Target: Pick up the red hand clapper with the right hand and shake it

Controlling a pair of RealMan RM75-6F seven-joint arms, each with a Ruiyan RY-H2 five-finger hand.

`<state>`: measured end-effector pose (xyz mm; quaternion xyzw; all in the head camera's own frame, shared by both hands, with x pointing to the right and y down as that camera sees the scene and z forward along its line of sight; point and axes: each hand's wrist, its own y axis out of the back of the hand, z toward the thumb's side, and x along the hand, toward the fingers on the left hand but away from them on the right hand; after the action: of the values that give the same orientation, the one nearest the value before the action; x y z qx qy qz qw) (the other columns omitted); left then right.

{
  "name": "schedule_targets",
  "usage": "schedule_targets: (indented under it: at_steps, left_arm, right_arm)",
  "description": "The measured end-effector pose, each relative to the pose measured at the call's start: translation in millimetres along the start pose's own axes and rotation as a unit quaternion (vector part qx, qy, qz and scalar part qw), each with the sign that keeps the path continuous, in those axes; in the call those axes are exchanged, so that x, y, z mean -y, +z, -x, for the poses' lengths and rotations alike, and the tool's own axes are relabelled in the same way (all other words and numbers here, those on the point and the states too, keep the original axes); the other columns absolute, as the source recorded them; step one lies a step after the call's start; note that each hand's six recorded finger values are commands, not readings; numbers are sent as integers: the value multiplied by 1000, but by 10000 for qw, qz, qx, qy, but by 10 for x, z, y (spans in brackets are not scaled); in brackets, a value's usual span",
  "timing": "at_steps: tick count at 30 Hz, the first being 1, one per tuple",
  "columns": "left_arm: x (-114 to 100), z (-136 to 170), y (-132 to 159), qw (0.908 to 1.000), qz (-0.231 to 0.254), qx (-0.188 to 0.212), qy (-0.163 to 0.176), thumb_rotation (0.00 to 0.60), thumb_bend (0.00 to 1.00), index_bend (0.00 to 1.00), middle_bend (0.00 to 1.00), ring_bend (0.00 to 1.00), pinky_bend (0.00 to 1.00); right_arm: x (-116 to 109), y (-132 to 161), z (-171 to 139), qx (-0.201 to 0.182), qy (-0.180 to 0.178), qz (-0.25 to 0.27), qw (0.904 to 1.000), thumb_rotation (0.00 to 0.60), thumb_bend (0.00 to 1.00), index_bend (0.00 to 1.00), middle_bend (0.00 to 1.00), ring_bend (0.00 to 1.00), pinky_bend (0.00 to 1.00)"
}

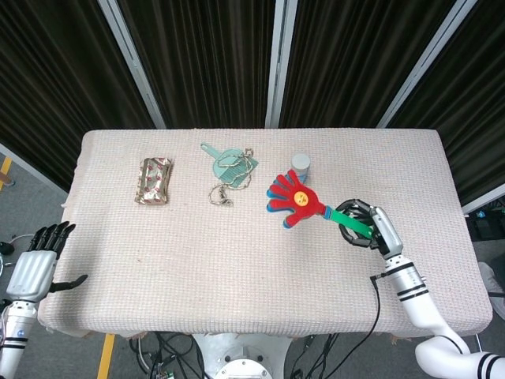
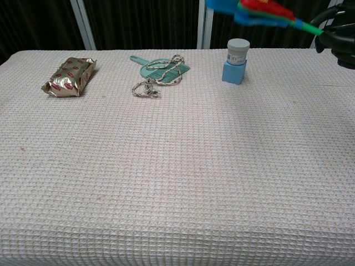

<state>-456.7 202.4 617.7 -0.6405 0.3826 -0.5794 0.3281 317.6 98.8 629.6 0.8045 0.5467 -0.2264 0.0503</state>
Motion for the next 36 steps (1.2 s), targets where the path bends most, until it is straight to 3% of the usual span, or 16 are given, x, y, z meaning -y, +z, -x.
schedule_targets:
  at_steps: [2, 4, 7, 10, 13, 15, 18, 20, 22, 24, 27, 28, 32, 34, 36]
  left_arm:
    - [-4, -3, 0, 10000, -3, -1, 3, 516, 131, 42, 18, 0, 59]
    - [-7, -7, 6, 10000, -6, 2, 8, 518, 131, 42, 18, 0, 59]
    - [-5, -8, 15, 10000, -13, 12, 6, 518, 131, 42, 18, 0, 59]
    - [-3, -10, 24, 10000, -16, 17, 0, 518, 131, 42, 18, 0, 59]
    - [-10, -12, 23, 10000, -19, 9, 9, 519, 131, 42, 18, 0, 59]
    - [-11, -12, 20, 10000, -16, -3, 11, 518, 131, 42, 18, 0, 59]
    - [-4, -9, 21, 10000, -11, -7, 7, 518, 131, 42, 18, 0, 59]
    - [-3, -5, 20, 10000, -15, -6, 12, 518, 131, 42, 18, 0, 59]
    - [-7, -5, 15, 10000, -18, -13, 19, 516, 131, 42, 18, 0, 59]
    - [-18, -6, 6, 10000, -17, -24, 33, 517, 131, 42, 18, 0, 59]
    - [-21, 0, -1, 10000, -14, -37, 41, 517, 131, 42, 18, 0, 59]
    - [-19, 2, -1, 10000, -14, -37, 37, 517, 131, 42, 18, 0, 59]
    - [-21, 5, 10, 10000, -32, -18, 47, 518, 131, 42, 18, 0, 59]
    - [-31, 6, 19, 10000, -33, -5, 68, 519, 131, 42, 18, 0, 59]
    - [-34, 6, 25, 10000, -36, 1, 79, 519, 131, 42, 18, 0, 59]
  right_arm:
    - [-44, 5, -1, -29, -10, 922, 9957, 600, 921, 1000, 900, 994, 1000]
    - [-92, -8, -3, -36, -1, 1700, 9854, 600, 922, 1000, 900, 994, 1000]
    - [-156, -49, -9, -18, 41, 2418, 9703, 600, 922, 1000, 900, 994, 1000]
    - [-180, -97, -12, 48, 101, 2717, 9623, 600, 922, 1000, 900, 994, 1000]
    - [-187, -150, -9, 125, 160, 2570, 9662, 600, 920, 1000, 901, 994, 1000]
    - [-183, -181, -7, 164, 196, 2270, 9736, 600, 917, 1000, 900, 994, 1000]
    - [-163, -232, 0, 225, 265, 1418, 9893, 600, 916, 1000, 900, 994, 1000]
    - [-140, -267, 5, 270, 321, 559, 9976, 600, 916, 1000, 901, 994, 1000]
    - [-117, -301, 11, 307, 375, -464, 9977, 600, 916, 1000, 901, 994, 1000]
    - [-99, -327, 16, 323, 412, -1380, 9890, 600, 916, 1000, 901, 994, 1000]
    - [-72, -361, 21, 335, 445, -2756, 9597, 600, 915, 1000, 901, 994, 1000]
    - [-61, -370, 21, 337, 449, -3192, 9460, 600, 915, 1000, 901, 994, 1000]
    - [-36, -365, 14, 284, 441, -4124, 9095, 600, 916, 1000, 900, 994, 1000]
    - [-24, -352, 4, 225, 444, -4354, 8989, 600, 915, 1000, 898, 994, 1000]
    - [-14, -344, -13, 162, 466, -4417, 8958, 600, 915, 1000, 898, 994, 1000]
